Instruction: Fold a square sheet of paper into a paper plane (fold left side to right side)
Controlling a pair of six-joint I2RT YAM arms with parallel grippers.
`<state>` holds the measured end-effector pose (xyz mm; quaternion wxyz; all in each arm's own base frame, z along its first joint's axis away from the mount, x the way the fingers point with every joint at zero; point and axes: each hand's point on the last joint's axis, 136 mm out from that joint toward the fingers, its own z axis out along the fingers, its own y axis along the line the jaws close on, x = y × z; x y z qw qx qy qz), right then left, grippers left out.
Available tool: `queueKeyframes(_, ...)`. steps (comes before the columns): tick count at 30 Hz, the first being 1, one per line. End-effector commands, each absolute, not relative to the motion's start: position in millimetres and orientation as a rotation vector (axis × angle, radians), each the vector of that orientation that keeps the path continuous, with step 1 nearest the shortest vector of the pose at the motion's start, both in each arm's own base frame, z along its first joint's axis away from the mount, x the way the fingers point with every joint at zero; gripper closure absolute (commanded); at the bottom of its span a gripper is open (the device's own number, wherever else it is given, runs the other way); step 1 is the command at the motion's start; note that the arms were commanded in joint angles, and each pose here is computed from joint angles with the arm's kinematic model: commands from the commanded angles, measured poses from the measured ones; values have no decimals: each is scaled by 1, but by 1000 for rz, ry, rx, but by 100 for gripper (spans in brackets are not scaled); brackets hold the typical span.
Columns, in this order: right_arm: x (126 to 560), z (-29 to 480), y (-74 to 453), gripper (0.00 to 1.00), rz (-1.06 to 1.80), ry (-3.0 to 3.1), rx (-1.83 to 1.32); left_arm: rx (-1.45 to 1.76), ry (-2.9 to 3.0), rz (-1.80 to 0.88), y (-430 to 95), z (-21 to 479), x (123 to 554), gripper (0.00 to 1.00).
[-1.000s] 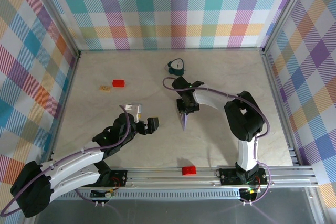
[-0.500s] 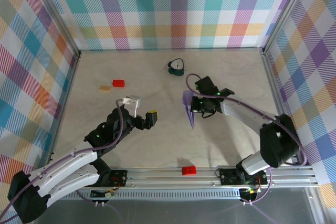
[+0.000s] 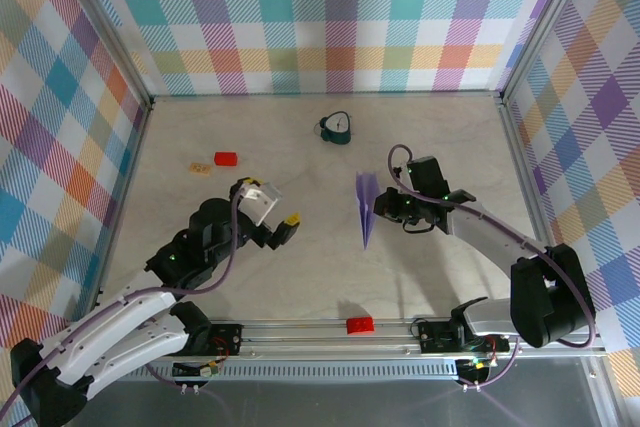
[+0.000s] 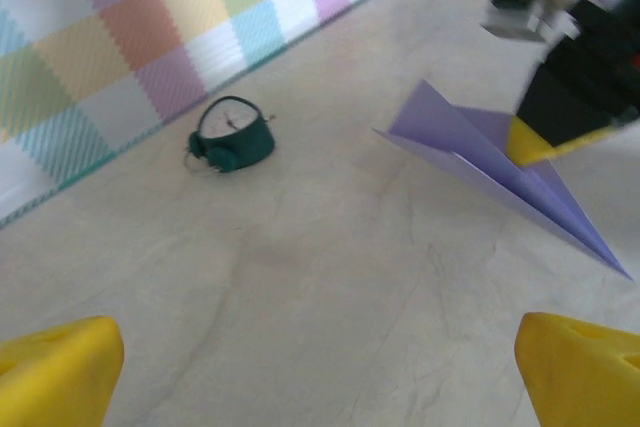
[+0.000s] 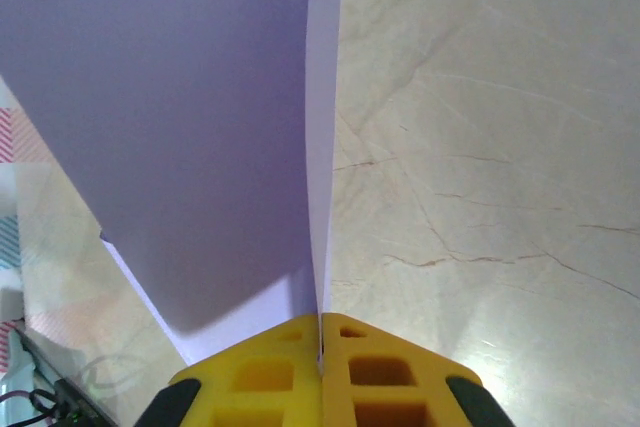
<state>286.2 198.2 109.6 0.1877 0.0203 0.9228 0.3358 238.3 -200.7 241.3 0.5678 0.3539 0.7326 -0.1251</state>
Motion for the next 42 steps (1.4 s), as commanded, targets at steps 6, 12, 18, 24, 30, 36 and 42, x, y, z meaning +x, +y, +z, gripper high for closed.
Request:
queueKeyframes(6,305,101,218,100,1037,2592,-4,1212,1705,-269,-216,156,217,0)
queueKeyframes(12,322,85,229,100,1060,2614,-25,1195,1717,-316,-220,150,217,0)
queueKeyframes(18,329,67,235,100,1077,2656,-29,1210,1723,-367,-225,148,212,0)
queueKeyframes(24,331,54,234,100,1050,2689,-36,1212,1718,-376,-225,148,209,0)
queueKeyframes(30,331,46,233,97,1030,2710,-36,1217,1724,-375,-225,146,209,0)
queueKeyframes(36,329,41,231,89,1015,2722,-36,1222,1728,-378,-225,144,208,0)
queueKeyframes(42,328,41,230,84,1003,2728,-35,1228,1730,-386,-226,143,207,0)
